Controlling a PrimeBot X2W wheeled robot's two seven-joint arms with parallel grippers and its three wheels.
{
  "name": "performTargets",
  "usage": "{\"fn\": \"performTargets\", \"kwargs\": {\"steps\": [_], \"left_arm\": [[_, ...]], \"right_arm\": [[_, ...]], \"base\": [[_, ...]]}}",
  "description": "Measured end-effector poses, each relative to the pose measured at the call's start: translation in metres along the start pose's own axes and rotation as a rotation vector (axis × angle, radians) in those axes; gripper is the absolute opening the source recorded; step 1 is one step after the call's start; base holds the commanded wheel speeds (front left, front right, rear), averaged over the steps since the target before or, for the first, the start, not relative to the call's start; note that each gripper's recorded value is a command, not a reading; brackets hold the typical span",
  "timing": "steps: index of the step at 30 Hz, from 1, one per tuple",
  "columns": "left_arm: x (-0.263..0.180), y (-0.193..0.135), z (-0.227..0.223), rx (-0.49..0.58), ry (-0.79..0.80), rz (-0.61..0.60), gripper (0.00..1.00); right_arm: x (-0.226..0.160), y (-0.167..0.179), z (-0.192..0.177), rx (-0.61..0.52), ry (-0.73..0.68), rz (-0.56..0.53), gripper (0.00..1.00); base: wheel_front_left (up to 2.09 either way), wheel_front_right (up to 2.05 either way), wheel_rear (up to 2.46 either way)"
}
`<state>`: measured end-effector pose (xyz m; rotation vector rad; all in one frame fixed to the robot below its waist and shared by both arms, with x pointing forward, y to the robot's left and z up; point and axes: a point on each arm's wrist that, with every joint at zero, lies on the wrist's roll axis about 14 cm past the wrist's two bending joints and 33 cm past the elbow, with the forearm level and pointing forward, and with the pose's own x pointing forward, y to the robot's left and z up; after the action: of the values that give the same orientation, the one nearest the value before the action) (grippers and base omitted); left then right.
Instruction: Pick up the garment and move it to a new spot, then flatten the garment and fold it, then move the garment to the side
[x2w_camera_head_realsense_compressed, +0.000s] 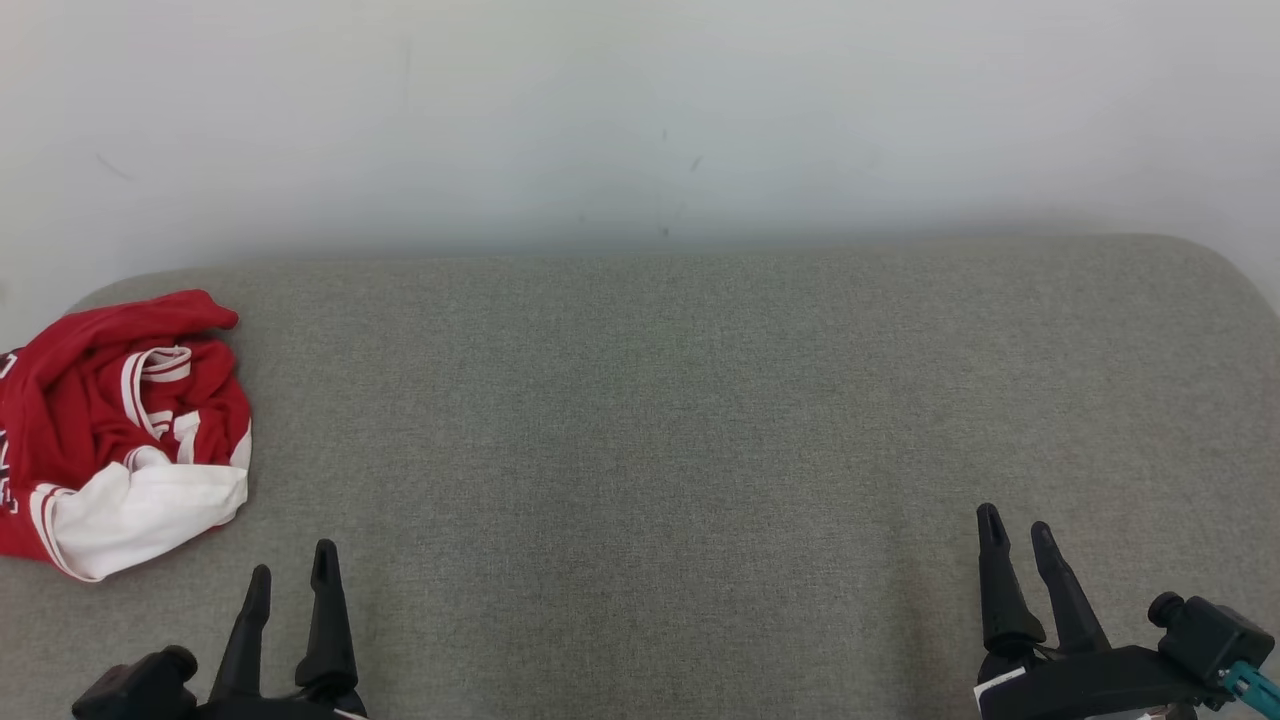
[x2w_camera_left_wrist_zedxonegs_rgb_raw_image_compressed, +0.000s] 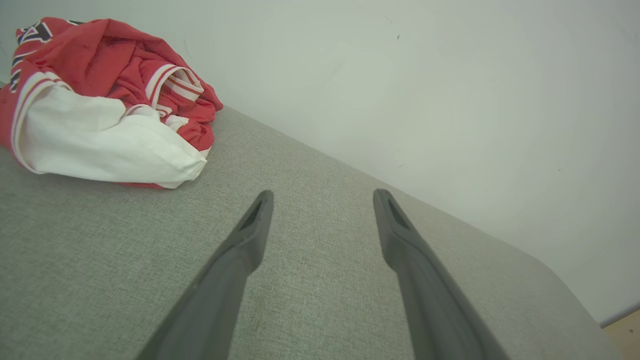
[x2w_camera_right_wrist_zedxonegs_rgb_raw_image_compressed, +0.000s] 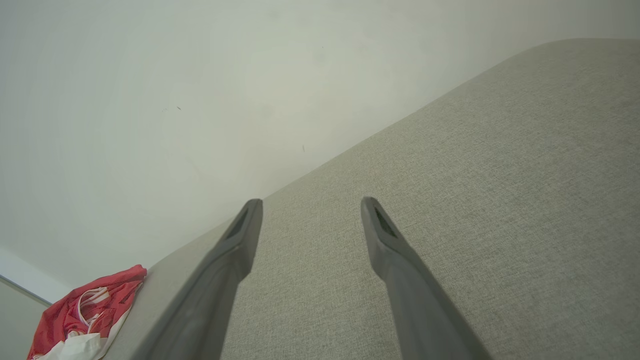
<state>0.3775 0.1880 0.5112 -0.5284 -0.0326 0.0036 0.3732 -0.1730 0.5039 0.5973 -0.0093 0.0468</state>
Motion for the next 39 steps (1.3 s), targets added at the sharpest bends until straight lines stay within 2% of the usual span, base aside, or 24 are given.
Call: {"fn": "performTargets", "kwargs": {"steps": [15, 39], "left_arm": [[0.000, -0.007, 0.005, 0.170, -0.029, -0.032, 1.00], [-0.002, -0.011, 0.016, 0.380, -0.088, -0.060, 1.00]], "right_arm": [[-0.001, 0.007, 0.000, -0.163, -0.013, 0.033, 1.00], [-0.002, 0.016, 0.005, -0.384, -0.048, 0.079, 1.00]], "base": [[0.00, 0.00, 0.00], [0.00, 0.00, 0.00]]}}
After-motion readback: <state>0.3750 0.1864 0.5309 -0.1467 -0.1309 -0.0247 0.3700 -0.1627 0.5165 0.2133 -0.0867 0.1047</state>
